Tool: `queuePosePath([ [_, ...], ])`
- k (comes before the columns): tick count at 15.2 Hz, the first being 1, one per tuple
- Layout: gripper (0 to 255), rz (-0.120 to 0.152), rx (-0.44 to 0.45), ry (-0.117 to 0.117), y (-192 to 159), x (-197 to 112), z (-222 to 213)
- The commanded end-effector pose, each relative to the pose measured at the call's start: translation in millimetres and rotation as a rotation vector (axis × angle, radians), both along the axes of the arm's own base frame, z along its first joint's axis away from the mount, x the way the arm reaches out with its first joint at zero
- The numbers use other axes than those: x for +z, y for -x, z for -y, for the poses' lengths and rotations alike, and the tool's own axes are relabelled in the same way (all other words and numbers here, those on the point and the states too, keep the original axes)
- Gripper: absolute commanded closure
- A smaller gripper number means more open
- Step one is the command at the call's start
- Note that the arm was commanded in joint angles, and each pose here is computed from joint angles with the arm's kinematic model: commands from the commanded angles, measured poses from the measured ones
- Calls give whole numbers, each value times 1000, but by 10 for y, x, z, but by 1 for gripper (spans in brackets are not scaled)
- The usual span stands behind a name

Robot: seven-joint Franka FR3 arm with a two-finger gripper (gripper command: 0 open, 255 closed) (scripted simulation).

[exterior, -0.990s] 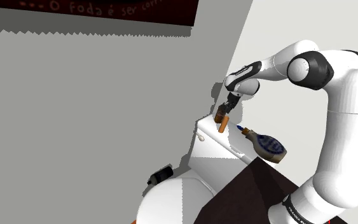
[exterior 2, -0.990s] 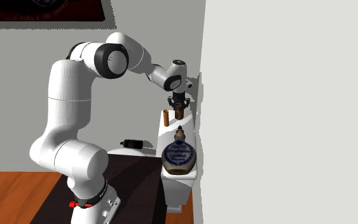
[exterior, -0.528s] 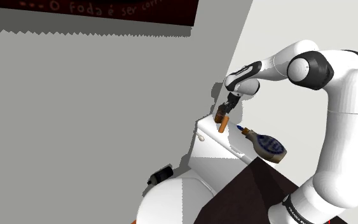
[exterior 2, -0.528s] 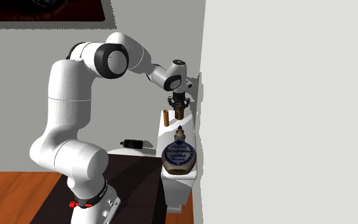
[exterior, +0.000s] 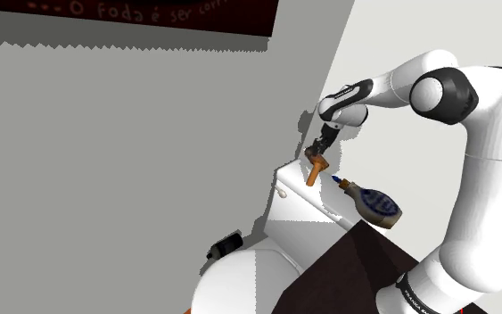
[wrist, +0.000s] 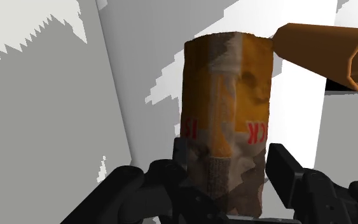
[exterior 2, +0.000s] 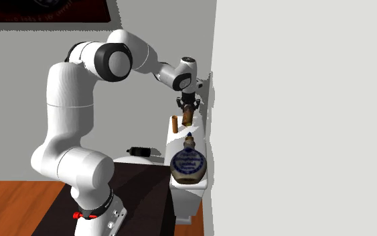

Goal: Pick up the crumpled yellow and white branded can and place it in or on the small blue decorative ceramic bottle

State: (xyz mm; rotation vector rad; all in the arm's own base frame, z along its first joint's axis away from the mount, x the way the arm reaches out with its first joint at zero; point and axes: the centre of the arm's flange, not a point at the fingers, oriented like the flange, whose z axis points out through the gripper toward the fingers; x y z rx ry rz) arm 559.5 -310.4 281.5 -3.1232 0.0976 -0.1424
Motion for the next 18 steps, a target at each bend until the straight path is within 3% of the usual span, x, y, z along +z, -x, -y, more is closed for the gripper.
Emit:
queuePosePath([
  [1,255,0,0,0,6,108,-10],
  [18,255,0,0,0,6,1006,-10],
])
